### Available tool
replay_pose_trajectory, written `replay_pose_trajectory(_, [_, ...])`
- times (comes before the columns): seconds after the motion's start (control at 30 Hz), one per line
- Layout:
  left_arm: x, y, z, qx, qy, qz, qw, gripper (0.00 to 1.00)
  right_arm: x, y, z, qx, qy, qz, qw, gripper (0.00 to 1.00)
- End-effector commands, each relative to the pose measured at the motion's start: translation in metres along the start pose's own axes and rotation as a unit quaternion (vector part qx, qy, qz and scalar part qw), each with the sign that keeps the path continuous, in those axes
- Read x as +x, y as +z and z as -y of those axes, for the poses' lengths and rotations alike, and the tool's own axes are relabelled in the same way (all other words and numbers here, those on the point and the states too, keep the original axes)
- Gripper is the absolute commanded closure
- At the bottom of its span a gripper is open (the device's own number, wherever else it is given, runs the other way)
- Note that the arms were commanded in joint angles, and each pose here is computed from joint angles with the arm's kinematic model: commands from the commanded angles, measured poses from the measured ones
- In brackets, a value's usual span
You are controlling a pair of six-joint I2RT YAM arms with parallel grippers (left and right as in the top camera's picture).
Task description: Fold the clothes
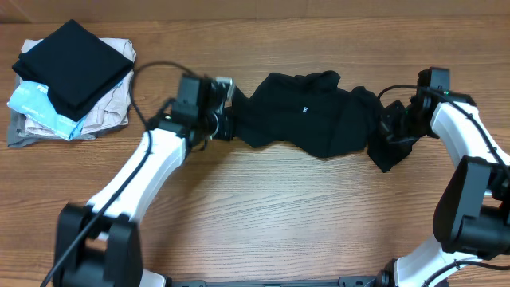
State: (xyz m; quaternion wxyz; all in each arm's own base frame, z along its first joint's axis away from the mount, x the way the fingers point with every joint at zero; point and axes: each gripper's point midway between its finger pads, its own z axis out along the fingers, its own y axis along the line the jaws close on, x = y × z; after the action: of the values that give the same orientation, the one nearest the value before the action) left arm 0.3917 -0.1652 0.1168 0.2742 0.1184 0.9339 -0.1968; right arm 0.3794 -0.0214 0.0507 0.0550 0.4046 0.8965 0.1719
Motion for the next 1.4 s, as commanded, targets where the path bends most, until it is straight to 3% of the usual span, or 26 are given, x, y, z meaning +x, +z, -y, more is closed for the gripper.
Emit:
replay_pose_trajectory(0.0, [-0.040, -0.041, 0.018, 0.013, 0.021, 0.058, 0.998, 0.96, -0.012, -0.047, -0.030, -0.041, -0.042, 0.047, 0.997, 0.96])
replay_pose_trajectory(0.33, [-0.074, -0.110, 0.024, -0.038, 0.026, 0.100, 0.994, 0.96, -0.004, -0.138, -0.027, -0.082, -0.066, 0.102, 0.989, 0.96])
replay_pose_trajectory(0.83, [-0.142, -0.292, 0.056, -0.077, -0.028, 0.235, 0.968, 0.96, 0.033, -0.322, -0.027, -0.121, -0.128, 0.234, 0.956, 0.96])
replay_pose_trajectory(1.07, [-0.151, -0.374, 0.071, -0.072, -0.038, 0.308, 0.948, 0.96, 0.049, -0.392, -0.018, -0.130, -0.116, 0.308, 0.935, 0.96])
replay_pose_trajectory(1.37, [-0.137, -0.448, 0.097, -0.050, -0.020, 0.376, 0.925, 0.96, 0.078, -0.432, -0.016, -0.136, -0.130, 0.351, 0.917, 0.96])
